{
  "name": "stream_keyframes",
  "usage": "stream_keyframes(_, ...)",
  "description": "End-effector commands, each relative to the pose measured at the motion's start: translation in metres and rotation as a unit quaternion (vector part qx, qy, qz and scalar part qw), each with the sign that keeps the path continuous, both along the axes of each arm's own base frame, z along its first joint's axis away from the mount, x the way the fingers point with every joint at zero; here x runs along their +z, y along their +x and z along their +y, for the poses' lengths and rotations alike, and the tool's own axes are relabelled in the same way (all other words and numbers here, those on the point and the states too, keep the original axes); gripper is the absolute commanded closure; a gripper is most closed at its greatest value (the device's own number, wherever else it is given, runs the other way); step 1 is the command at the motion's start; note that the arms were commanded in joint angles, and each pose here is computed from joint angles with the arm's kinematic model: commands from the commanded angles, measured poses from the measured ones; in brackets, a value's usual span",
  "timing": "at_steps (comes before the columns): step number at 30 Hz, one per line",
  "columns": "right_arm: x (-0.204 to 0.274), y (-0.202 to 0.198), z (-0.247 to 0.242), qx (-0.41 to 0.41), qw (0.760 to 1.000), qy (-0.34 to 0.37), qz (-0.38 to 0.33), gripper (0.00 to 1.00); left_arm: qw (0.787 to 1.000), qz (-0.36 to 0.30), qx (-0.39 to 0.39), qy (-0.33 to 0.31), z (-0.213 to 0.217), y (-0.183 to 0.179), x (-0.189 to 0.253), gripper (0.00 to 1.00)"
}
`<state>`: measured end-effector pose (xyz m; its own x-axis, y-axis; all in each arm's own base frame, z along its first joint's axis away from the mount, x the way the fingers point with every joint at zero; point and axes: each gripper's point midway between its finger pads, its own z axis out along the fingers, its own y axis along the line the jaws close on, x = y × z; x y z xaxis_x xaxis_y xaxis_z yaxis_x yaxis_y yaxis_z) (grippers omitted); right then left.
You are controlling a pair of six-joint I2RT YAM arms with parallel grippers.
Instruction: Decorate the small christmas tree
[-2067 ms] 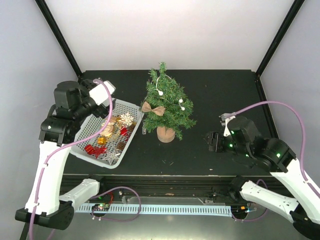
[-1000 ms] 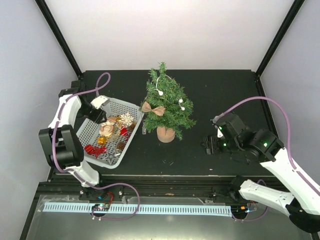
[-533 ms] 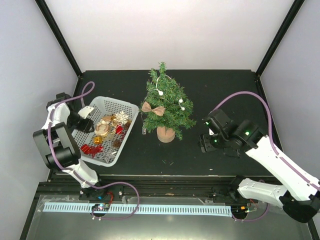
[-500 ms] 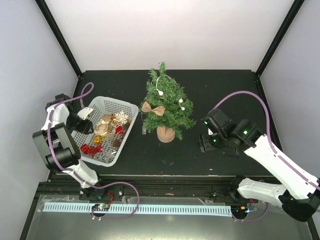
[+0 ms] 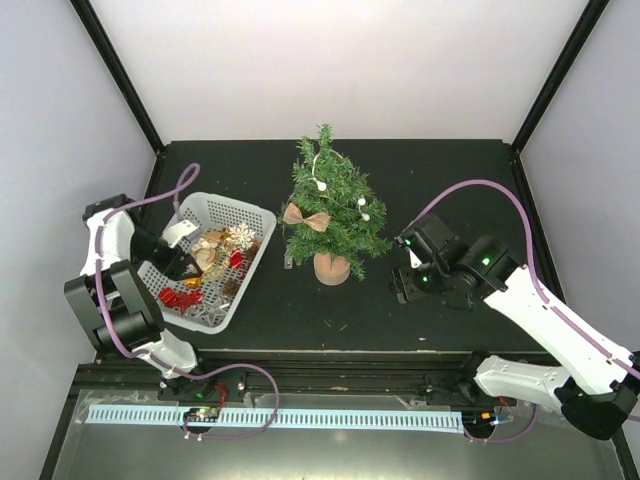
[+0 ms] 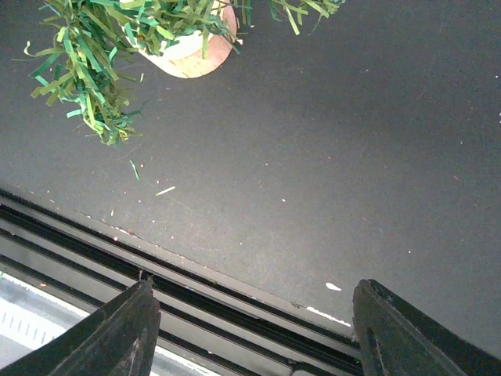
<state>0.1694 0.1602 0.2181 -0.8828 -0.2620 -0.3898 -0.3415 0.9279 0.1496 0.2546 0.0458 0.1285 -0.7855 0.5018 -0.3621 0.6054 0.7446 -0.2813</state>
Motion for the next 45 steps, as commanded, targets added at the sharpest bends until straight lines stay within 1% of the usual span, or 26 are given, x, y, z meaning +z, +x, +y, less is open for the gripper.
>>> stream_keyframes(1, 0.007, 0.001, 0.003, 0.009, 1.0, 0.013, -0.009, 0.32, 0.993, -0.016, -0.099, -0.058, -0.054, -0.017, 0.003, 0.29)
stream_keyframes(4, 0.009, 0.001, 0.004, 0.011, 1.0, 0.009, -0.005, 0.32, 0.994, -0.008, -0.104, -0.037, -0.066, -0.013, -0.018, 0.27)
stream_keyframes(6, 0.009, 0.001, 0.003, 0.012, 1.0, 0.005, -0.004, 0.32, 0.995, -0.016, -0.096, -0.024, -0.07, -0.006, -0.027, 0.26)
stream_keyframes(11, 0.009, 0.001, 0.001, 0.002, 1.0, 0.005, -0.003, 0.32, 0.996, -0.044, -0.076, 0.023, -0.068, 0.011, -0.045, 0.25)
stream_keyframes(15, 0.009, 0.0, -0.001, -0.005, 1.0, 0.007, -0.005, 0.31, 0.995, -0.064, -0.059, 0.041, -0.063, 0.023, -0.051, 0.25)
stream_keyframes(19, 0.008, 0.001, -0.002, -0.006, 1.0, 0.004, -0.004, 0.31, 0.996, -0.046, -0.066, 0.033, -0.069, 0.019, -0.06, 0.26)
stream_keyframes(22, 0.008, 0.001, -0.002, -0.007, 1.0, 0.004, -0.004, 0.31, 0.996, -0.029, -0.079, 0.021, -0.076, 0.009, -0.066, 0.29)
stream_keyframes(27, 0.008, 0.001, -0.002, -0.007, 1.0, 0.003, -0.004, 0.31, 0.995, 0.001, -0.103, -0.001, -0.083, -0.009, -0.071, 0.3)
stream_keyframes(30, 0.008, 0.001, -0.001, -0.006, 1.0, 0.003, -0.004, 0.31, 0.994, 0.006, -0.108, 0.003, -0.082, -0.012, -0.075, 0.3)
stream_keyframes(34, 0.008, 0.002, 0.0, -0.007, 1.0, 0.005, -0.003, 0.32, 0.995, 0.005, -0.102, 0.019, -0.078, -0.007, -0.082, 0.31)
stream_keyframes(38, 0.008, 0.001, -0.001, -0.008, 1.0, 0.004, -0.004, 0.31, 0.994, 0.011, -0.105, 0.028, -0.078, -0.006, -0.089, 0.39)
stream_keyframes(42, 0.008, 0.001, -0.002, -0.013, 1.0, 0.003, -0.004, 0.32, 0.994, 0.007, -0.104, 0.026, -0.08, -0.003, -0.088, 0.56)
stream_keyframes(45, 0.007, 0.002, -0.005, -0.019, 1.0, 0.001, -0.006, 0.32, 0.994, 0.006, -0.106, 0.022, -0.081, -0.003, -0.086, 0.62)
